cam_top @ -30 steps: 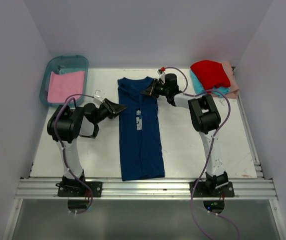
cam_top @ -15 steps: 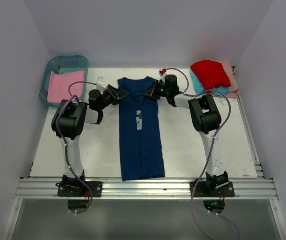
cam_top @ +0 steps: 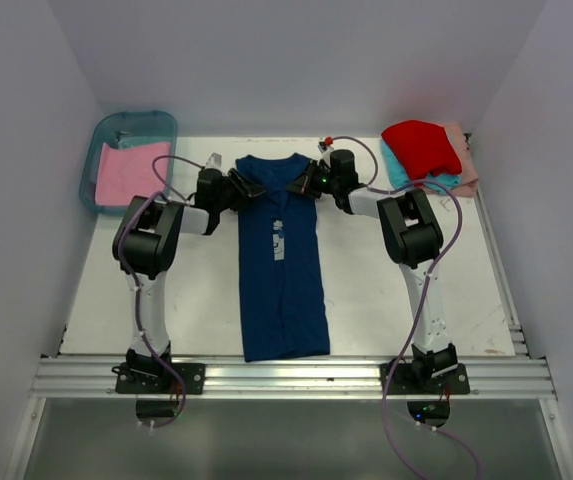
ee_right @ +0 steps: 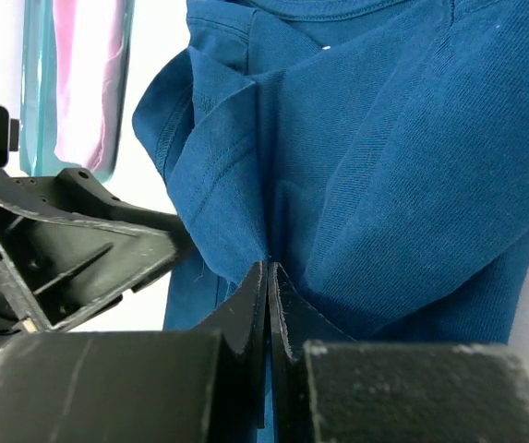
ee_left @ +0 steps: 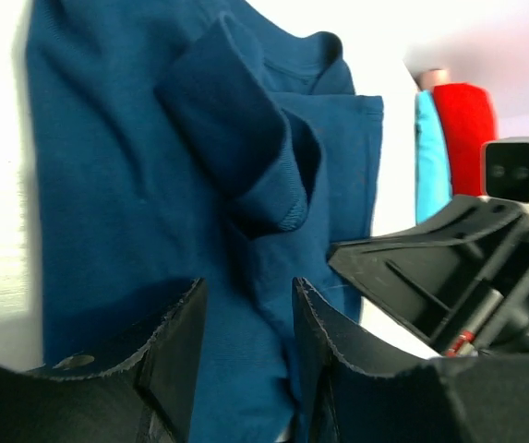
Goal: Fold and stack the t-shirts
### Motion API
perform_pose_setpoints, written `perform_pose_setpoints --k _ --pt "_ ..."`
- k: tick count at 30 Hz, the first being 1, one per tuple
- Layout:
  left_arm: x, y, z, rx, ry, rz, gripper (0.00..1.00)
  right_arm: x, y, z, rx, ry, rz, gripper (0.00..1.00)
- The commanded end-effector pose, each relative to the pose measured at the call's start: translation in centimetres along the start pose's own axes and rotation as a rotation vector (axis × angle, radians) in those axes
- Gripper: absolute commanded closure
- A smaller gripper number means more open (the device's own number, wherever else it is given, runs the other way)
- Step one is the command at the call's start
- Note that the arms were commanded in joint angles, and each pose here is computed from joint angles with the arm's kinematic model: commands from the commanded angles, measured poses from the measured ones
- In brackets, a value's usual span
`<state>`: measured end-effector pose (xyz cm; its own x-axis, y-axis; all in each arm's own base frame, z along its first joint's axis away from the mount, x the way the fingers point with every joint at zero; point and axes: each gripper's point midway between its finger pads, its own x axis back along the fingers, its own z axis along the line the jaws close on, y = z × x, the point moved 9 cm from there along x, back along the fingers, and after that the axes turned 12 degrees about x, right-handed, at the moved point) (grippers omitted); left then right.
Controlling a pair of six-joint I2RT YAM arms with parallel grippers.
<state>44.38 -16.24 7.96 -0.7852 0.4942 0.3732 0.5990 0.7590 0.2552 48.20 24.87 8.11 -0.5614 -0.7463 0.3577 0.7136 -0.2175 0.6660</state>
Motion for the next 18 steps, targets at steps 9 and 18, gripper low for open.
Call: perform_pose_setpoints --k 9,18 --pt "-1.8 0.3 -0.2 -0.063 0.017 -0.031 0.54 0.5 2.6 1.6 0.057 0.030 -0.067 1.00" --pt "-2.6 0.2 0.1 -0.042 0.002 -0.026 0.60 0.4 2.7 1.5 0.063 0.031 -0.063 1.00"
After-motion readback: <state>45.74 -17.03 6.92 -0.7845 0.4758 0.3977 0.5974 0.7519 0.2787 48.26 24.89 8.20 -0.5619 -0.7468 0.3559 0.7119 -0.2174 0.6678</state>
